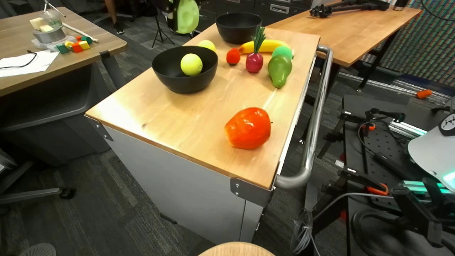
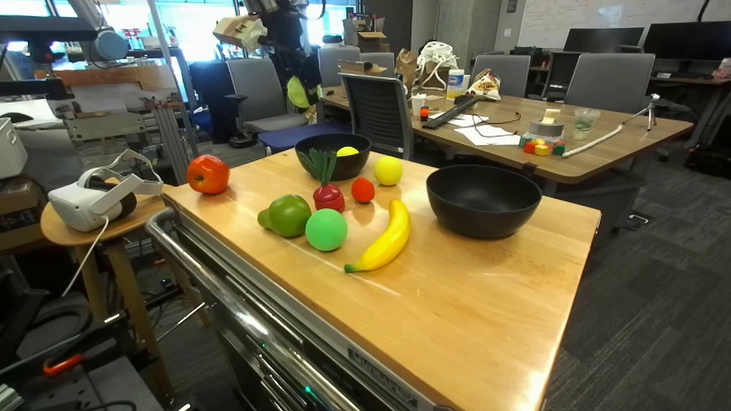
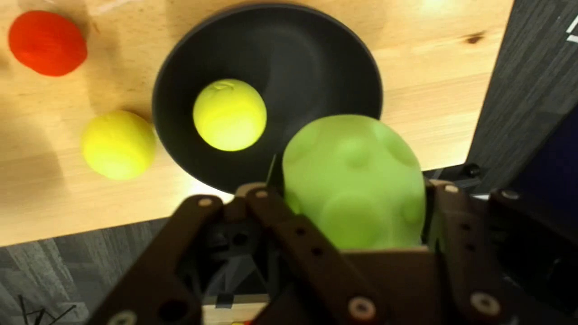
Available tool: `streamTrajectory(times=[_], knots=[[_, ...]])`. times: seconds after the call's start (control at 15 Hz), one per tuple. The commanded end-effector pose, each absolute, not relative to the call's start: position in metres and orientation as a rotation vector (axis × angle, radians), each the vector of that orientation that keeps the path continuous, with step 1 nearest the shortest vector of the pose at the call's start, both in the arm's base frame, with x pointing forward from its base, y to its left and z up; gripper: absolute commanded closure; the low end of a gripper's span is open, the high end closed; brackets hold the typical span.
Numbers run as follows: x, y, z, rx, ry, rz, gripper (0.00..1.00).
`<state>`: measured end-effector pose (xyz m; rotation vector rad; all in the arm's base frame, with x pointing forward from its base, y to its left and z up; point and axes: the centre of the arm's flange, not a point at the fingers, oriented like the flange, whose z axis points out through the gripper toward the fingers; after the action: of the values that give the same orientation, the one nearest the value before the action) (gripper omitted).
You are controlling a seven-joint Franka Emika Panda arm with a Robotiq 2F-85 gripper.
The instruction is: Put the fruits and vegetables in the black bowls
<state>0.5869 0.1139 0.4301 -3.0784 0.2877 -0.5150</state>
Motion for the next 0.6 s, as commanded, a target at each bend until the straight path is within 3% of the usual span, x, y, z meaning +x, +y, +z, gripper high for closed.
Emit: streamTrajectory(times=[0.0, 0.33, 0.4, 0.53], knots=[[0.605, 0.093, 0.387, -3.066, 0.311, -0.354, 0.73], [0.614, 0.093, 0.331, -3.117, 0.207, -0.41, 0.72], [0.614, 0.094, 0.326, -3.113, 0.194, -0.408, 0.23], [0.61, 0.096, 0.325, -3.099, 0.17, -0.377, 0.17]])
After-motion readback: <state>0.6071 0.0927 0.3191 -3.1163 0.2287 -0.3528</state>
